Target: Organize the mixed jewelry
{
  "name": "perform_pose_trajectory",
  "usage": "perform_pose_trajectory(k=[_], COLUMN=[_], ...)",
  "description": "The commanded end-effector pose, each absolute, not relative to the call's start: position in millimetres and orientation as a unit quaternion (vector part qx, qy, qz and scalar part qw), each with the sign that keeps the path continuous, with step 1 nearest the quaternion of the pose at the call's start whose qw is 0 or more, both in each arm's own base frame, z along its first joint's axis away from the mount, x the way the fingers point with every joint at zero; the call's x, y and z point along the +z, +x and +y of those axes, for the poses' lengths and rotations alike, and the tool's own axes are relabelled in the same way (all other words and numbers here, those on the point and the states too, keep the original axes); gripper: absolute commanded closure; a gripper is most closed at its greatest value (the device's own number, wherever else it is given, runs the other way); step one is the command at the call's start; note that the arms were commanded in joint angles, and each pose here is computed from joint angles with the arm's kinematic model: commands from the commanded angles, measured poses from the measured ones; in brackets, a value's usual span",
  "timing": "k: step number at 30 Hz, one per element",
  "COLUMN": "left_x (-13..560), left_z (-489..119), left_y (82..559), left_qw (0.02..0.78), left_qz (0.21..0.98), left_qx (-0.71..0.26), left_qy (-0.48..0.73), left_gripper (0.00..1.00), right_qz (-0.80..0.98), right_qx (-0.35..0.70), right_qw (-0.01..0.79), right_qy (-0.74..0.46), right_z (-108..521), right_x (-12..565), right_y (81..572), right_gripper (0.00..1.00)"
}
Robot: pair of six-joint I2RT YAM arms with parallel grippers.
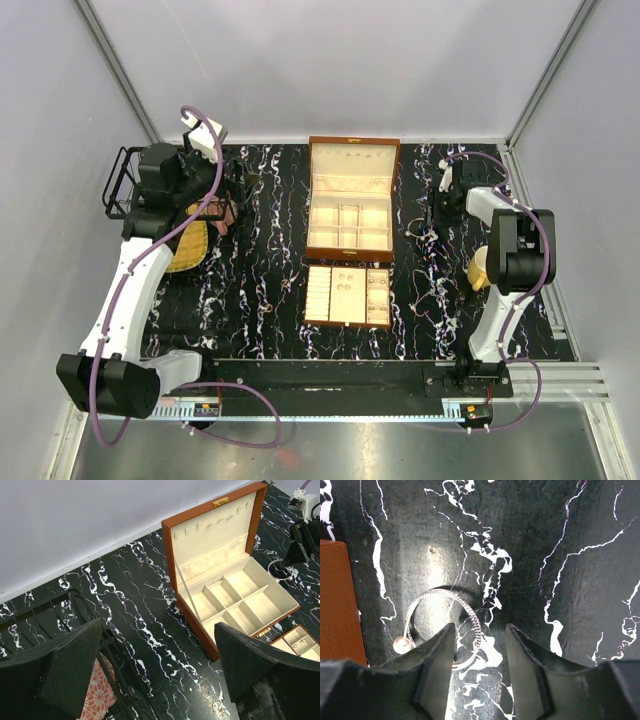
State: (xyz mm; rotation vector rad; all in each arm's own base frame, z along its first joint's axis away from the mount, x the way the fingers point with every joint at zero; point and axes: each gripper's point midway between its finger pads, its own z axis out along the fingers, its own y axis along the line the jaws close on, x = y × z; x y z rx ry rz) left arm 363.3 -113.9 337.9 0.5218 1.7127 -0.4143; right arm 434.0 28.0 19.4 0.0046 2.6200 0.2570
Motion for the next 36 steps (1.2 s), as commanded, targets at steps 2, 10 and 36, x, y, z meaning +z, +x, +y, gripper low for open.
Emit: perform_pose_trajectory(k=[2, 10, 36], left_x=[345.0, 345.0, 346.4], left_z=[-114.4, -113.8, -110.0], left_y=[363.4, 360.8, 371.1], left_qw=[0.623, 0.625, 0.635], left_qz=[0.725, 0.724, 0.725], left_qx=[-0.171, -0.168, -0.166], left_qy=[0.237, 0.238, 0.210], left_gripper=[0.01, 0.01, 0.01], right_qz=[0.963, 0.967, 0.923], right_qx=[0.078, 0.072, 0.112], right_qw=[0.257, 0.245, 0.359], right_qy=[-0.013, -0.018, -0.081], right_z=[35.8, 37.3, 96.7], right_x=[20.8, 20.0, 191.3], right_y=[441.0, 432.2, 452.1], right_gripper=[0.58, 0.78, 1.00])
